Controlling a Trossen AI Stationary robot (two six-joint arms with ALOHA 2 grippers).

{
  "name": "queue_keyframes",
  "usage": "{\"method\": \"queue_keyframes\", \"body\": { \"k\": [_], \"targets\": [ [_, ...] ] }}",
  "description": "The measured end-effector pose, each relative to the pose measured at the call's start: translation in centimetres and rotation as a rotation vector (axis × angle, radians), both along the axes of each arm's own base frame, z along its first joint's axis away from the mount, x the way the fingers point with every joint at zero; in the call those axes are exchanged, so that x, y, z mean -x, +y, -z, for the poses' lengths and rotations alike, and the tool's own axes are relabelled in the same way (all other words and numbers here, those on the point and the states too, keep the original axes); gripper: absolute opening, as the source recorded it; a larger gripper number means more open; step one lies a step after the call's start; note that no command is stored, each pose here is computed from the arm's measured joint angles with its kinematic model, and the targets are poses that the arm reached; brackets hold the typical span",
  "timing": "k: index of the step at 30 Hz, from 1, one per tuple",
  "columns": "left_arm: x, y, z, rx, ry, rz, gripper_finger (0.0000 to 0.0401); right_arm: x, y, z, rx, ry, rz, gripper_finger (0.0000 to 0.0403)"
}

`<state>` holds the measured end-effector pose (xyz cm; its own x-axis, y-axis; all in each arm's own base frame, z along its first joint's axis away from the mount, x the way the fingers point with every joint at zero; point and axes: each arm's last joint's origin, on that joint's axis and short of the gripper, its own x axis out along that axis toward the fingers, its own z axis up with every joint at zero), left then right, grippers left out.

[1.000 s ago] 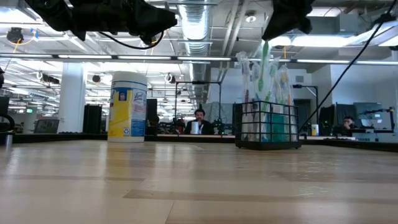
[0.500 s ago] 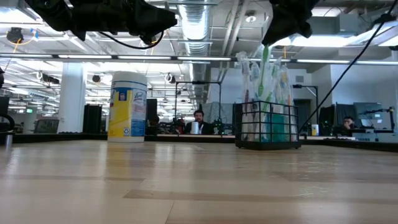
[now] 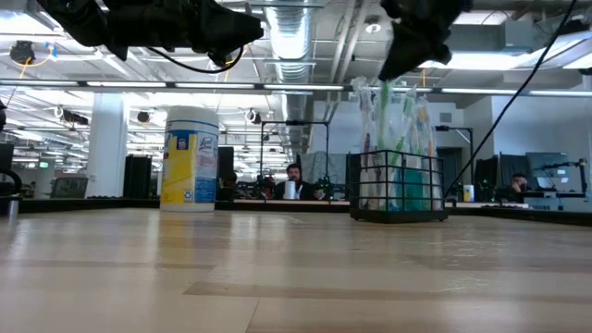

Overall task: Pick & Place toothbrushing station
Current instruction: Put the green toothbrush into the mesh organizer

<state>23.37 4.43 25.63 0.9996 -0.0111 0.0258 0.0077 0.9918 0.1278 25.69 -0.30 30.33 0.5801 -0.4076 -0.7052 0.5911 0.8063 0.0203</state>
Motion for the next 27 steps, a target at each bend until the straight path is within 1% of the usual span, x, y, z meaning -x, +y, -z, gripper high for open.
{"method": "queue_keyframes", "body": {
  "k": [1, 3, 5, 7, 9, 11, 13, 15, 16, 19, 27],
  "targets": [
    [0.0, 0.0, 0.0, 0.000, 0.000, 0.000, 0.0114, -0.3, 0.0, 0.1, 0.002, -0.002, -0.003, 0.0007],
    [0.0, 0.0, 0.0, 0.000, -0.001, 0.000, 0.0114, -0.2, 0.0, 0.7, 0.002, 0.045, -0.008, 0.0007],
    [0.0, 0.0, 0.0, 0.000, 0.000, 0.000, 0.0114, -1.0, 0.1, 0.8, 0.007, 0.022, -0.016, 0.0008],
    [0.0, 0.0, 0.0, 0.000, -0.001, 0.000, 0.0114, -0.8, 0.1, 1.3, 0.005, 0.069, -0.028, 0.0008],
    [0.0, 0.0, 0.0, 0.001, 0.002, 0.000, 0.0114, -1.4, 0.1, 1.3, 0.004, 0.042, -0.034, 0.0008],
    [0.0, 0.0, 0.0, 0.000, -0.001, 0.000, 0.0114, -1.3, 0.1, 1.9, 0.001, 0.084, -0.037, 0.0008],
    [0.0, 0.0, 0.0, 0.001, 0.003, 0.000, 0.0114, -2.1, 0.1, 2.1, 0.002, 0.071, -0.038, 0.0008],
    [0.0, 0.0, 0.0, 0.000, 0.000, 0.000, 0.0114, -2.0, 0.2, 2.6, 0.000, 0.105, -0.040, 0.0008],
    [0.0, 0.0, 0.0, 0.001, 0.003, 0.000, 0.0114, -2.3, 0.2, 2.6, 0.000, 0.091, -0.040, 0.0008],
    [0.0, 0.0, 0.0, 0.001, 0.001, 0.000, 0.0114, -2.5, 0.2, 3.5, -0.001, 0.143, -0.041, 0.0008],
    [0.0, 0.0, 0.0, 0.001, 0.003, 0.000, 0.0114, -3.4, 0.2, 4.6, 0.003, 0.177, -0.048, 0.0008]
  ]
}}
